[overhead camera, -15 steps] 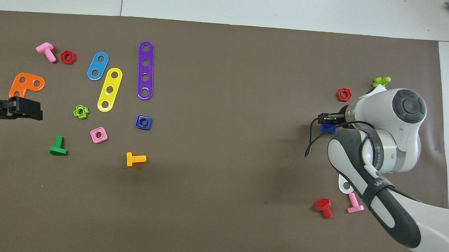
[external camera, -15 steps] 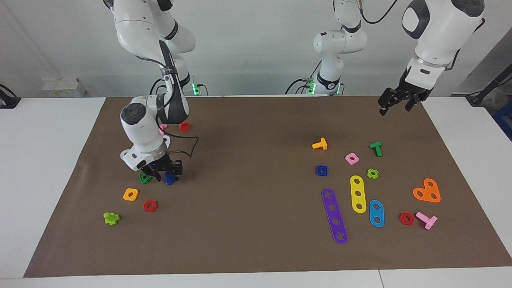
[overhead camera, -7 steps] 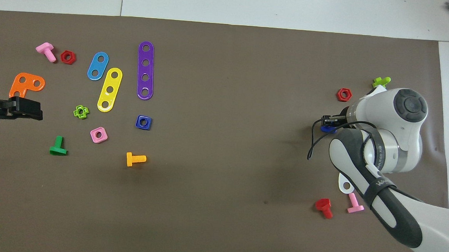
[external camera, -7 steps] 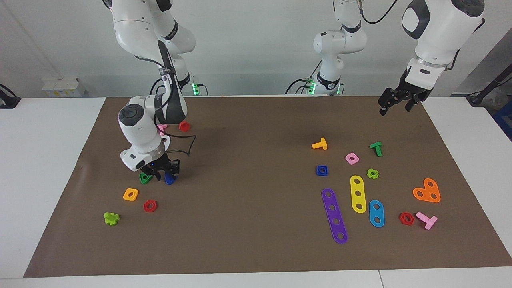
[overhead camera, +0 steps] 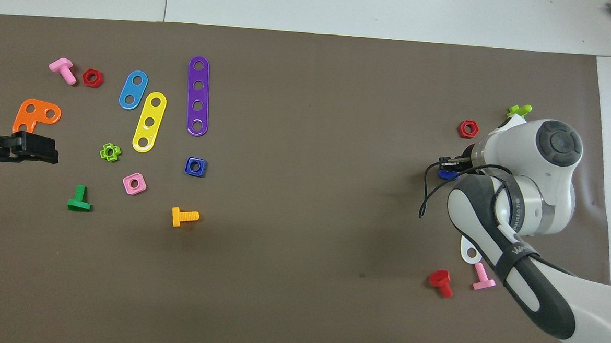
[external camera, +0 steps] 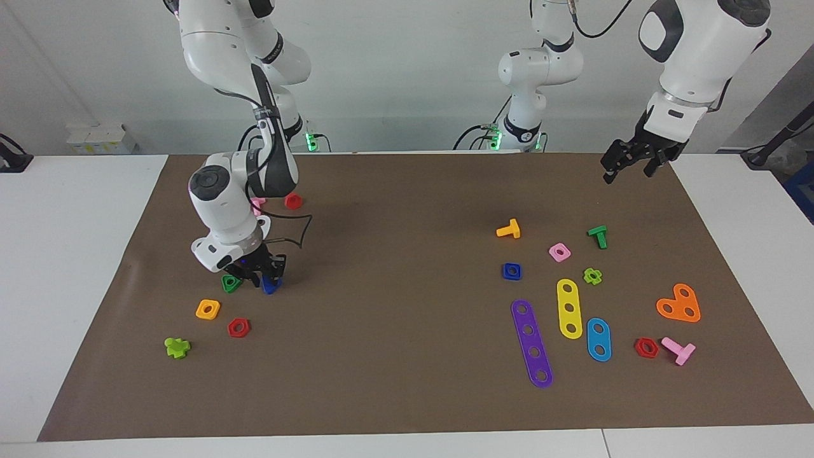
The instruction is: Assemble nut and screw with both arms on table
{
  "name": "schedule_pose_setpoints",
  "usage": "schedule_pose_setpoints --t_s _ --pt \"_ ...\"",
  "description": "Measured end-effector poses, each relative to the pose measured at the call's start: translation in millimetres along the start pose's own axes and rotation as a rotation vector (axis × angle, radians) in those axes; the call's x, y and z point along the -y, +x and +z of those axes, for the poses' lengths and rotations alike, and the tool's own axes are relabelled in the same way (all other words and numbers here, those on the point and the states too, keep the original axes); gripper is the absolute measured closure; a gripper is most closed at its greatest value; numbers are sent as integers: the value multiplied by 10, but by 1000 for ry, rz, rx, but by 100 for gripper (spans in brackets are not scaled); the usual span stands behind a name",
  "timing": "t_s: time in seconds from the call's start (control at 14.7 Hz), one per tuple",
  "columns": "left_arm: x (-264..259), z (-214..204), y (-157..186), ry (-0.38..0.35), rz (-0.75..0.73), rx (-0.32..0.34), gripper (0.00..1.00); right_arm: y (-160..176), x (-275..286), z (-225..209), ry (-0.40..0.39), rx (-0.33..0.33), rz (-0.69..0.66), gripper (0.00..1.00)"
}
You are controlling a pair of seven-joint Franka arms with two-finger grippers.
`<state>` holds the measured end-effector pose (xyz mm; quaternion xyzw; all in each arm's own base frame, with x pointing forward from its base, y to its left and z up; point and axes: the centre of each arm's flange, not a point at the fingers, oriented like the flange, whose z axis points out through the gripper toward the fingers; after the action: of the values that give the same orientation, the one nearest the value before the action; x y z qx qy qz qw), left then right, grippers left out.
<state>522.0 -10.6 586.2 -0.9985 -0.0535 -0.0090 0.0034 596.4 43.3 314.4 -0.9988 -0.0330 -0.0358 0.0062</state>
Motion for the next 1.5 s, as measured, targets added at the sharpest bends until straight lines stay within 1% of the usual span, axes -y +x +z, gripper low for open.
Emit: schedule_pose_setpoints --t_s 0.14,0.27,0.41,0.68,0.82,1.02,1.23,1.36,1.5 --pt "0 0 0 0 0 0 0 35 135 -84 2 -14 -14 81" --pt "0 0 0 0 0 0 0 100 392 -212 7 -18 17 81" --pt "0 0 0 0 0 0 0 131 844 -331 17 -32 60 81" --pt "0 0 0 0 0 0 0 -30 1958 -491 49 -55 135 81" --pt "0 0 0 0 0 0 0 -86 2319 -596 53 -50 170 81" --pt "0 0 0 0 0 0 0 -88 2700 -713 49 -42 227 81" --pt "0 0 0 0 0 0 0 -103 3022 -644 44 -35 249 81" --pt "0 0 0 0 0 0 0 -119 3196 -522 21 -15 244 81" --pt "0 0 0 0 0 0 0 -102 3337 -406 8 -15 265 81"
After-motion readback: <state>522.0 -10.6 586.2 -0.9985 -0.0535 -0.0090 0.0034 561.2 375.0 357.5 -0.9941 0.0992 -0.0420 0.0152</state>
